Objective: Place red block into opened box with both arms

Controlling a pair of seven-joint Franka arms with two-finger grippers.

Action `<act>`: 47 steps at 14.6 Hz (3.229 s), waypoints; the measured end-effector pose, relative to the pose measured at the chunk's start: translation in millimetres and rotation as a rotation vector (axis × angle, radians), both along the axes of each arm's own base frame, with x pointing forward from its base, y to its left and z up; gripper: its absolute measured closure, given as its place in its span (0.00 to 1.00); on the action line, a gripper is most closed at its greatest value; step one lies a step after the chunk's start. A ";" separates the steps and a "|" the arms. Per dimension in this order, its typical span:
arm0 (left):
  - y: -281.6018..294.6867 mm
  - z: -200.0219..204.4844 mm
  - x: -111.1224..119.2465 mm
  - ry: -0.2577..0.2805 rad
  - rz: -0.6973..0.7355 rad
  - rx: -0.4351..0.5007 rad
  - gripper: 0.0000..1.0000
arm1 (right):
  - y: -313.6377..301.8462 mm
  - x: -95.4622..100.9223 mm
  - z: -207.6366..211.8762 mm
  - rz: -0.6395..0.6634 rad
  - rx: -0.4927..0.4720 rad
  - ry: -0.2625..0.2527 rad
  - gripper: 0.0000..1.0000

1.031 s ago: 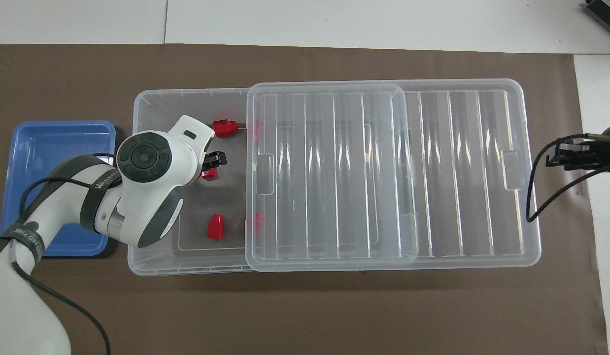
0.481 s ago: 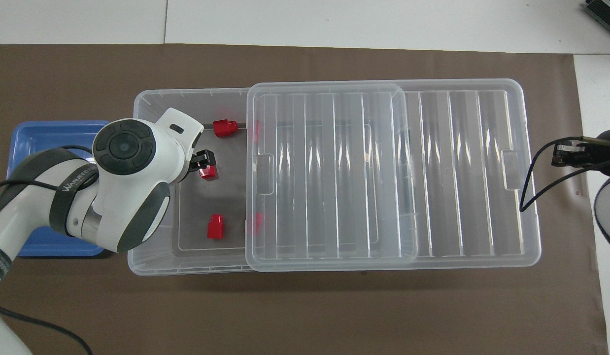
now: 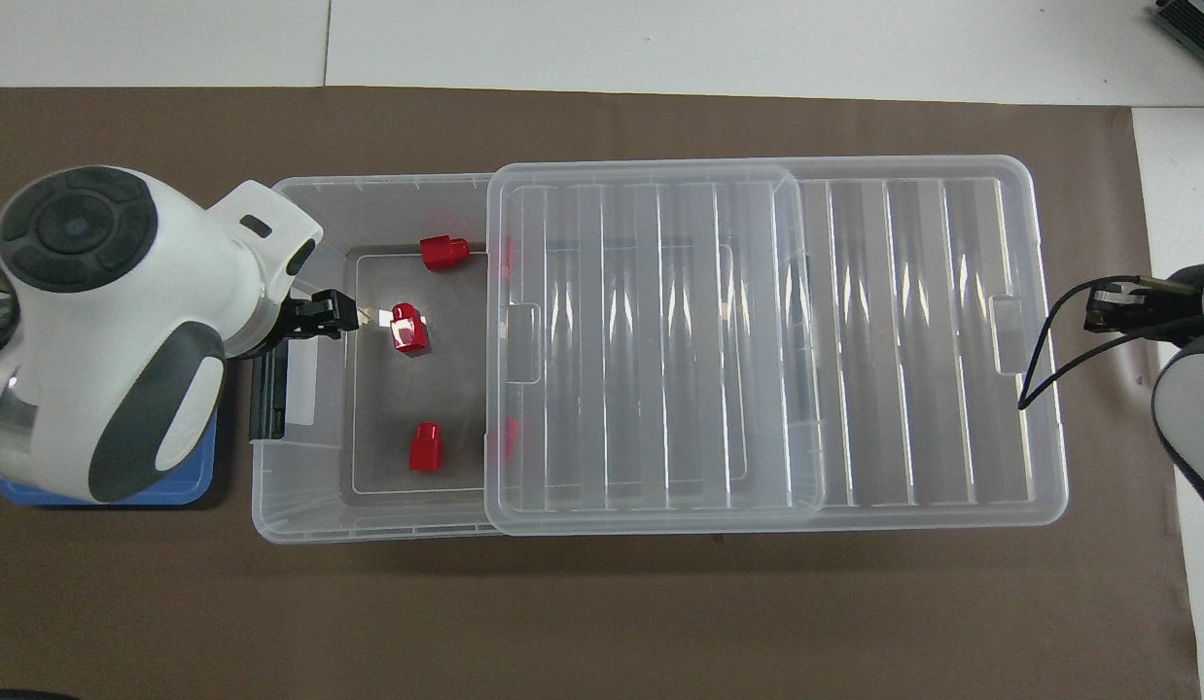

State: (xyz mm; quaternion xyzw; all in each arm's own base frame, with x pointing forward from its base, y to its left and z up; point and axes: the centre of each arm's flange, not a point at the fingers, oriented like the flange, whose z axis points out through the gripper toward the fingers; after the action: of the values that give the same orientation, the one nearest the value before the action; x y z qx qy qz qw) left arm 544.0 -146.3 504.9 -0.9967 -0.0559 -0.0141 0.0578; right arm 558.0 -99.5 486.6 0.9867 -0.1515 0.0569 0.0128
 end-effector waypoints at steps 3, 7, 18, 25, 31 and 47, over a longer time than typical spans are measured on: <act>77.8 25.3 -1.2 0.031 -0.086 -0.016 0.00 | 7.1 2.8 -6.6 0.013 0.002 0.009 0.99; 177.6 30.0 -0.6 0.053 -0.187 -0.033 0.00 | 17.2 7.7 -12.8 0.045 0.003 0.007 0.99; 109.5 76.7 -3.6 -0.007 -0.399 -0.042 0.00 | 89.4 9.7 -17.2 0.158 0.058 0.043 0.99; 27.2 120.1 -18.8 -0.090 -0.550 -0.021 0.00 | 126.6 8.4 -17.8 0.204 0.095 0.049 0.99; 64.9 162.7 -6.0 -0.043 -0.479 -0.028 0.00 | 181.5 2.9 -17.7 0.288 0.101 0.055 0.99; 72.4 84.7 36.2 0.059 -0.467 -0.026 0.00 | 243.6 -10.2 -15.4 0.306 0.145 0.061 0.99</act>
State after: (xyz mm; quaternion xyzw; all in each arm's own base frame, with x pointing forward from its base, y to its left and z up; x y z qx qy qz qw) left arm 580.2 -73.9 589.6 -0.9832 0.1777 0.0029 0.0419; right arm 547.8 144.1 471.1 0.9979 -0.0029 0.0169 -0.0628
